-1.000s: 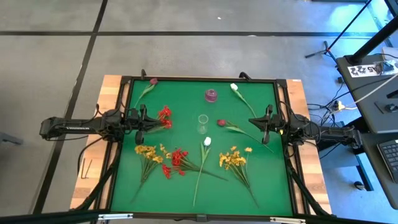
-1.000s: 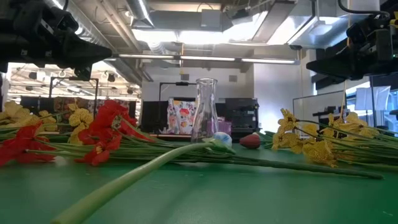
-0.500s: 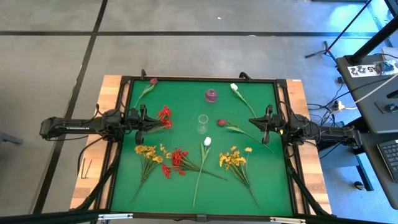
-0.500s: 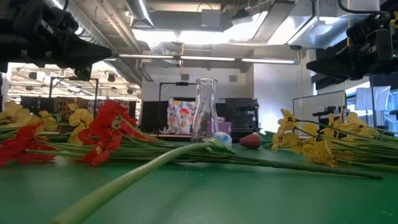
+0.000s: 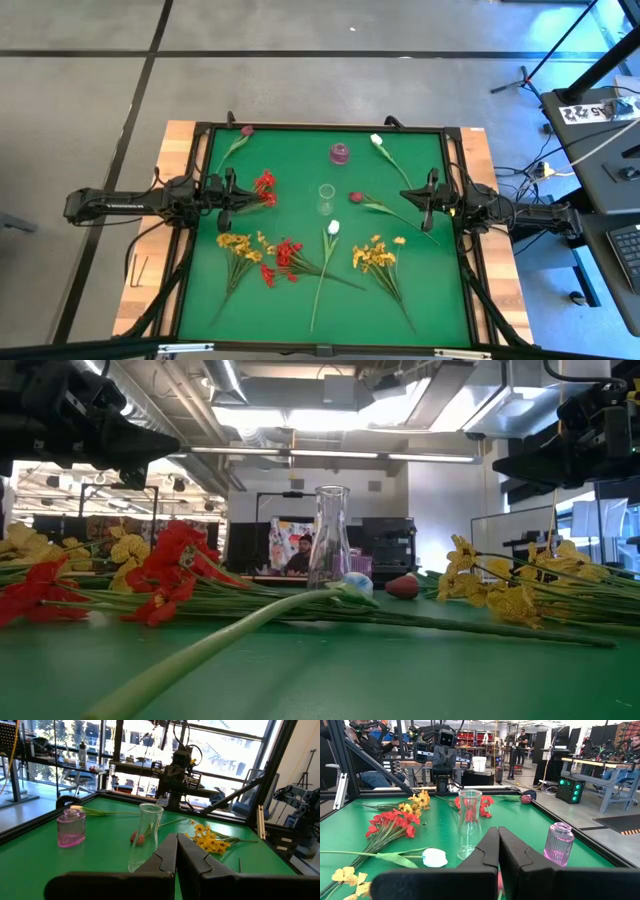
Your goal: Sort flowers into vase by color
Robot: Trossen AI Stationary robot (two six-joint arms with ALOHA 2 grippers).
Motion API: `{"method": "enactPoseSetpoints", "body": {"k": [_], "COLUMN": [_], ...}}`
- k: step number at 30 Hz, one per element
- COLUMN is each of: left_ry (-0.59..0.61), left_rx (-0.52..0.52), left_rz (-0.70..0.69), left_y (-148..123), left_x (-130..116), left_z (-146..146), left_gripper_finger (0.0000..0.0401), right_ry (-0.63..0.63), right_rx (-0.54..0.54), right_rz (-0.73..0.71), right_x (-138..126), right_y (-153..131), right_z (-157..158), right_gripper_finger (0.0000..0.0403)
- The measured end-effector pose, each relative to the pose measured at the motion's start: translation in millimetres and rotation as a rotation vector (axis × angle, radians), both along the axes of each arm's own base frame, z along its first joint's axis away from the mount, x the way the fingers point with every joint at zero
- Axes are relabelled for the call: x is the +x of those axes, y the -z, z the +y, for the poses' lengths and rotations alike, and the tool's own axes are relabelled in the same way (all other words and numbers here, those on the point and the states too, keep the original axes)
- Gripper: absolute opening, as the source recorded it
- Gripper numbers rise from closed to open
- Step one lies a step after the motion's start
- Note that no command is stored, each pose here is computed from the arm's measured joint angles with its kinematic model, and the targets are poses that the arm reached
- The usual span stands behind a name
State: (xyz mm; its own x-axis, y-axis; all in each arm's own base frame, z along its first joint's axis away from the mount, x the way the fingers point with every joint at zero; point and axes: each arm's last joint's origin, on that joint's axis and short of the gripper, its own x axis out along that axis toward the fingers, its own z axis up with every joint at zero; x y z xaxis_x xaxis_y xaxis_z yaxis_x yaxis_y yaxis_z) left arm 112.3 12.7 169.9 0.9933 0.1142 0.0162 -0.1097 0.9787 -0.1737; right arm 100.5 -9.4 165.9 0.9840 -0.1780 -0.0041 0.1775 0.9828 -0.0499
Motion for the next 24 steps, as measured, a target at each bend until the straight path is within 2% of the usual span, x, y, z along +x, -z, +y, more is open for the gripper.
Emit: {"method": "enactPoseSetpoints", "body": {"k": [4, 9, 19, 24], "left_ry": [0.0, -0.026, -0.029, -0.079], "left_rx": [-0.013, -0.115, -0.118, -0.079], "left_rz": [-0.002, -0.028, -0.047, -0.036], "left_y": [0.0, -1.3, -3.0, -2.2], "left_x": [0.0, -0.1, -0.2, -0.4], "left_z": [0.0, 0.7, 0.8, 2.2], "left_gripper_finger": [0.0, 0.0, 0.0, 0.0], "right_ry": [0.0, 0.0, 0.0, 0.0], "right_rx": [0.0, 0.0, 0.0, 0.0], "right_rz": [0.0, 0.0, 0.001, 0.0], "right_x": [0.0, 0.0, 0.0, 0.0], "right_y": [0.0, 0.1, 0.1, 0.1], "right_z": [0.0, 0.0, 0.0, 0.0], "right_gripper_finger": [0.0001, 0.0001, 0.0001, 0.0001]}}
